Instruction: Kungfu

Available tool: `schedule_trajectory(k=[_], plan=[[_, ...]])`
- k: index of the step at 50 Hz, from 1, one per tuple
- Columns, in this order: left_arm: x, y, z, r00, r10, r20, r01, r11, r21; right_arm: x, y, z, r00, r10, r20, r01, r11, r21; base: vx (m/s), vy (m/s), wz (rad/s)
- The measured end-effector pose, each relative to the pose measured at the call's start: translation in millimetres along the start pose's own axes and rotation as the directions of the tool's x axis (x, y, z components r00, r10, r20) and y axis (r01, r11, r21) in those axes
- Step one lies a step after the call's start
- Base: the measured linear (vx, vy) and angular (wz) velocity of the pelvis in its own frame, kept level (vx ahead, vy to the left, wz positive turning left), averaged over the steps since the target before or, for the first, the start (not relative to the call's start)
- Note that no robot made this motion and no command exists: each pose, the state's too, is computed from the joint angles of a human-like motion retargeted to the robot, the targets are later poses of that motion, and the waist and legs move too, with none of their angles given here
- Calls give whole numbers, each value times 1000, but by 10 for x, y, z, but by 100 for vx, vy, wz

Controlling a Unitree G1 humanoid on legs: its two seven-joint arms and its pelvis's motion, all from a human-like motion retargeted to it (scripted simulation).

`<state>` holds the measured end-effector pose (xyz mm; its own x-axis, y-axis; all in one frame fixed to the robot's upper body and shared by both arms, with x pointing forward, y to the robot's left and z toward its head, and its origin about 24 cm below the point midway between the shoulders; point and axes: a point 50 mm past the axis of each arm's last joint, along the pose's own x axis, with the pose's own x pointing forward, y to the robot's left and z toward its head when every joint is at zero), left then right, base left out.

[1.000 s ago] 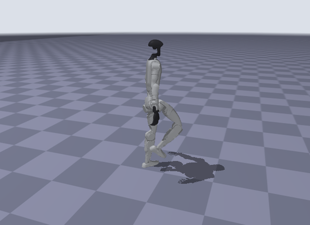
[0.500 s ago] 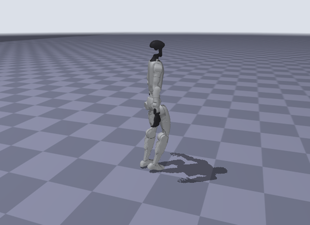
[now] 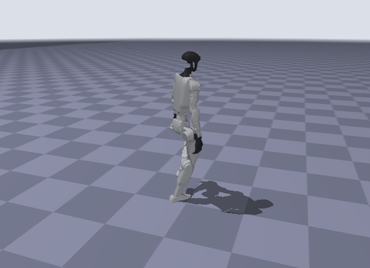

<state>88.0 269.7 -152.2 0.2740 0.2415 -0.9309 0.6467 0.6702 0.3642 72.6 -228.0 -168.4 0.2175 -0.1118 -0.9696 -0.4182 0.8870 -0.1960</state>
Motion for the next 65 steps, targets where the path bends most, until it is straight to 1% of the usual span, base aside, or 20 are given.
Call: schedule_trajectory(k=[3,7,10,12,15,17,19,21,22,23,25,28,33,40,45,52,55,60,63,65], plan=[[-18,156,-117,997,65,-34,-67,995,-68,1,-14,50,1000,-8,19,10,998,-70,2,-5,-19],[-55,529,-104,985,172,-28,-173,949,-262,-12,-10,34,998,-31,53,38,990,-133,3,-6,20],[-140,1027,180,936,347,49,-283,832,-477,-31,44,-60,997,-36,70,44,993,-110,1,-7,31],[-287,1451,492,857,500,126,-313,699,-643,-50,126,-184,998,-8,62,12,998,-61,6,-6,8],[-718,2101,1071,649,713,266,-159,469,-868,-90,269,-420,998,55,25,-56,997,45,12,-2,14],[-1165,2448,1528,432,816,385,125,368,-921,-128,377,-602,996,83,-17,-81,990,115,20,3,78],[-1734,2697,1959,142,879,455,477,342,-809,-170,481,-769,994,83,-70,-71,985,159,22,10,128],[-2350,2820,2316,-143,895,423,772,368,-519,-206,546,-885,993,54,-107,-33,982,188,19,21,101],[-2649,2833,2452,-266,887,378,856,398,-330,-218,562,-921,993,35,-117,-11,979,203,18,28,44],[-2929,2818,2553,-373,869,326,891,433,-135,-224,563,-939,993,18,-119,9,975,222,19,27,32],[-3404,2721,2724,-529,808,259,849,503,162,-252,601,-1001,992,9,-123,24,964,263,25,24,35],[-3979,2514,2853,-740,638,215,667,651,363,-274,576,-1019,997,-20,-81,47,936,348,33,28,-27],[-4674,1945,3003,-919,331,213,394,786,477,-233,332,-757,985,-157,66,100,848,520,16,38,-75],[-4826,1342,3061,-960,239,145,270,658,703,-230,-138,31,871,-349,347,115,830,545,7,28,-61],[-4617,1010,3238,-958,195,210,284,544,789,-427,-408,653,682,-473,558,57,795,603,-6,20,-6],[-4092,487,3594,-886,221,408,460,297,837,-775,-675,1107,462,-531,711,50,816,576,-1,14,-15],[-3946,414,3637,-853,239,463,517,267,813,-954,-783,1218,361,-557,748,37,810,585,9,15,0],[-3933,588,3542,-864,164,475,496,430,754,-1463,-1082,1218,73,-677,732,-7,734,679,18,21,25],[-4005,850,3382,-867,89,491,429,636,641,-1956,-1275,1180,-191,-709,679,-32,696,717,26,34,82],[-4062,1065,3244,-852,59,520,367,777,512,-2263,-1334,1233,-327,-656,680,-24,725,688,25,27,105]])
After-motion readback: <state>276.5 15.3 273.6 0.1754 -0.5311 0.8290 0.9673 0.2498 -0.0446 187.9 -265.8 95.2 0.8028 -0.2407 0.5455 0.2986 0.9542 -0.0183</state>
